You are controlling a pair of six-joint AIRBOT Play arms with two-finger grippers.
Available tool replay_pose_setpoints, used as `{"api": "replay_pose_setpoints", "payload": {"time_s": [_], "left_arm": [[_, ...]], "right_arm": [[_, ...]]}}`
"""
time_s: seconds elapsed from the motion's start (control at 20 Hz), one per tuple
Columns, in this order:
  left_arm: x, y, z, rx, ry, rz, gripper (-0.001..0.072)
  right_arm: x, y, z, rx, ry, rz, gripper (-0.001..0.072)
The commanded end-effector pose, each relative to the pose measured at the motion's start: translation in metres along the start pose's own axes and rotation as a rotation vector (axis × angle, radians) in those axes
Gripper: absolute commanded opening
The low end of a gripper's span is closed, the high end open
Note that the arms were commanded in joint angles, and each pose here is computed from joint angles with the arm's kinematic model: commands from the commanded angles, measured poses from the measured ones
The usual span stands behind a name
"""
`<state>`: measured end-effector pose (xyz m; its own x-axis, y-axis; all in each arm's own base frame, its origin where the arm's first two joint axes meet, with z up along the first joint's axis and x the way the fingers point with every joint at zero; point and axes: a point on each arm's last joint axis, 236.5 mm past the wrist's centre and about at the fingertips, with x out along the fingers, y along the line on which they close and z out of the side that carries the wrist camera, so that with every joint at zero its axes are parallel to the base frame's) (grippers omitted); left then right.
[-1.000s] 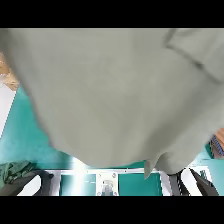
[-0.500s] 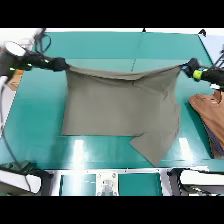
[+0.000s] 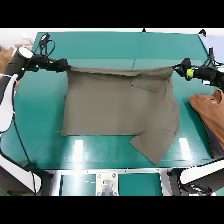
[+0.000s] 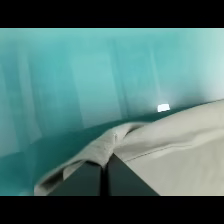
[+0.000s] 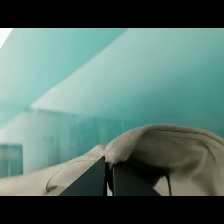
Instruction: Fold the shirts.
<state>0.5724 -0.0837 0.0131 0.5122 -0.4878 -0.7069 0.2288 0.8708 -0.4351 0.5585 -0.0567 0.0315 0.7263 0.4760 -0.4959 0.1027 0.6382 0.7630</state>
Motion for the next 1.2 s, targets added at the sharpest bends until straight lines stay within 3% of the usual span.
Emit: {"api": "replay_pose_setpoints", "payload": {"time_s": [0.0, 0.45, 0.85, 0.9, 0.95, 1.0, 1.05, 1.1, 1.15], "left_arm": [[-0.009, 0.007, -0.046, -0.002, 0.211, 0.016, 0.0027], [-0.013, 0.01, -0.135, -0.11, 0.515, 0.02, 0.0027], [0.002, 0.001, -0.157, -0.111, 0.559, 0.029, 0.0027], [0.002, 0.001, -0.158, -0.12, 0.559, 0.031, 0.0028], [0.002, 0.0, -0.158, -0.127, 0.564, 0.03, 0.0028], [0.001, -0.001, -0.16, -0.15, 0.572, 0.034, 0.0054], [-0.003, -0.003, -0.162, -0.169, 0.589, 0.034, 0.0335], [-0.008, -0.004, -0.163, -0.191, 0.609, 0.035, 0.0447], [-0.016, -0.004, -0.164, -0.203, 0.629, 0.03, 0.0448]], "right_arm": [[-0.021, -0.014, -0.02, -0.054, 0.125, -0.07, 0.0017], [-0.038, -0.096, -0.117, -0.018, 0.42, -0.307, 0.0017], [-0.041, -0.108, -0.124, -0.017, 0.446, -0.369, 0.002], [-0.04, -0.108, -0.123, -0.01, 0.438, -0.373, 0.0038], [-0.039, -0.108, -0.122, -0.001, 0.432, -0.375, 0.0108], [-0.039, -0.106, -0.121, 0.011, 0.428, -0.374, 0.0227], [-0.041, -0.102, -0.119, 0.026, 0.432, -0.372, 0.0287], [-0.046, -0.096, -0.116, 0.038, 0.443, -0.365, 0.0286], [-0.053, -0.09, -0.113, 0.044, 0.454, -0.359, 0.0286]]}}
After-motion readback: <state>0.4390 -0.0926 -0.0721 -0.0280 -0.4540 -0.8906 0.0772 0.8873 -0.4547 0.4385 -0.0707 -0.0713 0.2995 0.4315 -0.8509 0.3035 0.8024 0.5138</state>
